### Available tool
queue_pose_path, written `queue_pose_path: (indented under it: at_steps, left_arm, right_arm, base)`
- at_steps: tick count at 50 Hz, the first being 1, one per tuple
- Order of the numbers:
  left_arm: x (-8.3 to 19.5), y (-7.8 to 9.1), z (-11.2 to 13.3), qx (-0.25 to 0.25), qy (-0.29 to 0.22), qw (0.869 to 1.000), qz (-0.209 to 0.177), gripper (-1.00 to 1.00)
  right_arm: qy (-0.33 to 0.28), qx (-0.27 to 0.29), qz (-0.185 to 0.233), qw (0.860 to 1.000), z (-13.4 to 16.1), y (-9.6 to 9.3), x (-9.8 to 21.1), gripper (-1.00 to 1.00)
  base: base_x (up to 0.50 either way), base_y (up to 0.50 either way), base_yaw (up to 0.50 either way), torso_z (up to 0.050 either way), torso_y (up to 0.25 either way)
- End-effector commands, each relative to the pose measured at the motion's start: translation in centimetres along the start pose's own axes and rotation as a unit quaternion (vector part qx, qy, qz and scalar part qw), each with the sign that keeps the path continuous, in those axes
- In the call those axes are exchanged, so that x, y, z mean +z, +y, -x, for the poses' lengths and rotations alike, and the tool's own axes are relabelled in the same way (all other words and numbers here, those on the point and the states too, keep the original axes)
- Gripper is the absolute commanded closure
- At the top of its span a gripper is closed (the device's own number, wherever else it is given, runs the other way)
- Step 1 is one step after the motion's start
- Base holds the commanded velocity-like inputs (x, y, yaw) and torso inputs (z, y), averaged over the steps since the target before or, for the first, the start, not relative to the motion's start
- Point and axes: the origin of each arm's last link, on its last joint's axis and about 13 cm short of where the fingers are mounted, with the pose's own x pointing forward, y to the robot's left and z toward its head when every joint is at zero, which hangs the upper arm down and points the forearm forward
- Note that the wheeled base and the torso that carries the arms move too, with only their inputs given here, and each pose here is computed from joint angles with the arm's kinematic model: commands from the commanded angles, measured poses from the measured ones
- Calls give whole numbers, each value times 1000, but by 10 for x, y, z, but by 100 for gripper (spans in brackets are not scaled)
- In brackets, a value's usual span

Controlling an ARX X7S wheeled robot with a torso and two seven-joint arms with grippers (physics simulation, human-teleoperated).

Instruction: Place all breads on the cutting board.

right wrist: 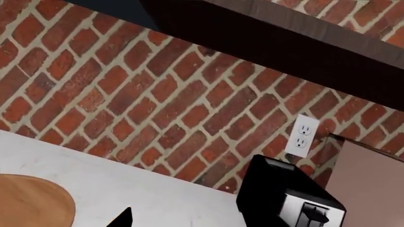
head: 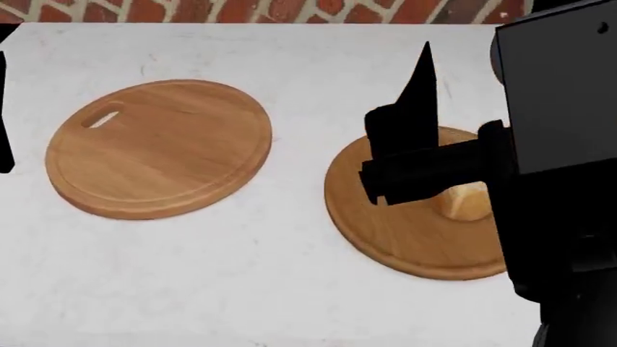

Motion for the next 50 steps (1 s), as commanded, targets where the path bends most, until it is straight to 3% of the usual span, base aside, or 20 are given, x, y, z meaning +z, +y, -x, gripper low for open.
queue_pose_path:
  at_steps: [1, 39, 47, 50]
  left_arm:
    - [4, 2, -2, 1, -8, 1000, 16, -100]
    - [7, 0, -1, -4, -11, 1000, 21, -100]
    - [4, 0, 0, -4, -7, 1000, 22, -100]
    - [3, 1, 0, -3, -7, 1000, 22, -100]
  right_arm:
    - [0, 15, -3, 1000, -7, -4, 10, -100]
    - [20, 21, -2, 1000, -7, -3, 7, -100]
    - [37, 23, -6, 999, -5, -5, 5, -100]
    - [54, 31, -25, 998, -1, -10, 5, -100]
  base:
    - [500, 0, 0, 0, 0]
    - [499, 0, 0, 0, 1]
    - [64, 0, 0, 0, 1]
    - [0, 0, 0, 0, 0]
